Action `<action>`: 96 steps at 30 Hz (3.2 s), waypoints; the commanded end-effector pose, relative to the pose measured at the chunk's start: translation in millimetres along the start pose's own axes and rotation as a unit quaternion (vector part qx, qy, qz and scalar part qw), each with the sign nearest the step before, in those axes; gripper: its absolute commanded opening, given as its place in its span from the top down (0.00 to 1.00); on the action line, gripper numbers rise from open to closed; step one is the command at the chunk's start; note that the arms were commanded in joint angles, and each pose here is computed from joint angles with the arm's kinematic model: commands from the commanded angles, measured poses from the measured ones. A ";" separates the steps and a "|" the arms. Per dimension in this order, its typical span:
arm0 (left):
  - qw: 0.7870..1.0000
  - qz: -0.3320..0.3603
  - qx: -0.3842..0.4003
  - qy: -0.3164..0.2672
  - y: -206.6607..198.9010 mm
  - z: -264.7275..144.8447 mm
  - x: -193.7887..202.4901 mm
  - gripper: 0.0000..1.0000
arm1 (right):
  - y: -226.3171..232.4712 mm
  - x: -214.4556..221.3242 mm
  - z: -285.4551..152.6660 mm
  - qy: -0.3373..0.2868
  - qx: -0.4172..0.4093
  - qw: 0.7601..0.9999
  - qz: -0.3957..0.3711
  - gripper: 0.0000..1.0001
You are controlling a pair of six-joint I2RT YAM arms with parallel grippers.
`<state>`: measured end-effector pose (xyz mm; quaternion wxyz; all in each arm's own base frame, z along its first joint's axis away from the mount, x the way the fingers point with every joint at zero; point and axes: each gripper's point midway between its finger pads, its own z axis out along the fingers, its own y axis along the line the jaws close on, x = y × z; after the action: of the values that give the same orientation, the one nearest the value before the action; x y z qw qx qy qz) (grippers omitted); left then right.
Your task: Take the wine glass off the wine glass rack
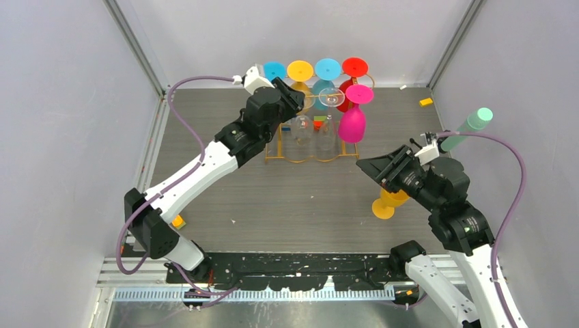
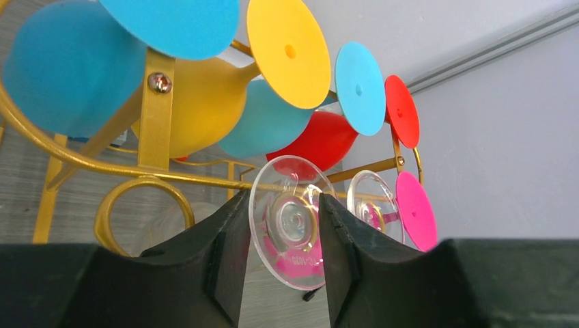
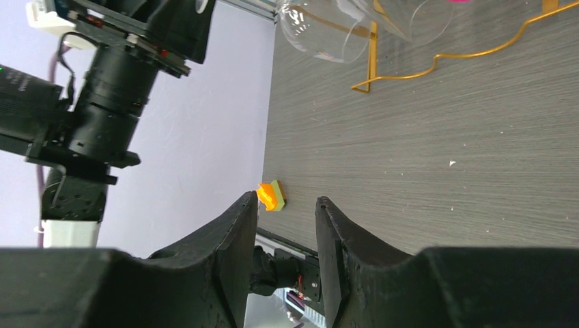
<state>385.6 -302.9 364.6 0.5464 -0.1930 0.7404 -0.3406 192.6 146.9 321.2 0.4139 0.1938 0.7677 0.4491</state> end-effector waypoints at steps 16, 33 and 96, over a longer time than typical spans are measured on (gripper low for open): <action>0.995 -0.071 0.046 -0.051 -15.1 -9.9 -29.2 0.86 | 18.6 -11.3 -17.2 -0.025 -0.020 0.999 -0.006 0.58; 0.982 -0.129 0.125 -0.049 -44.5 -30.7 -41.0 1.00 | 19.3 -12.5 -15.1 -0.026 -0.021 0.999 -0.003 0.58; 0.877 -0.324 0.211 0.287 -32.2 -161.0 58.9 1.00 | 57.4 83.8 89.1 0.028 -0.307 0.863 -0.400 0.59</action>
<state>223.9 -318.6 332.1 0.1977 -0.2193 0.7187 -0.6295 205.3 277.7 275.4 0.5120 -0.2735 0.6700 0.4628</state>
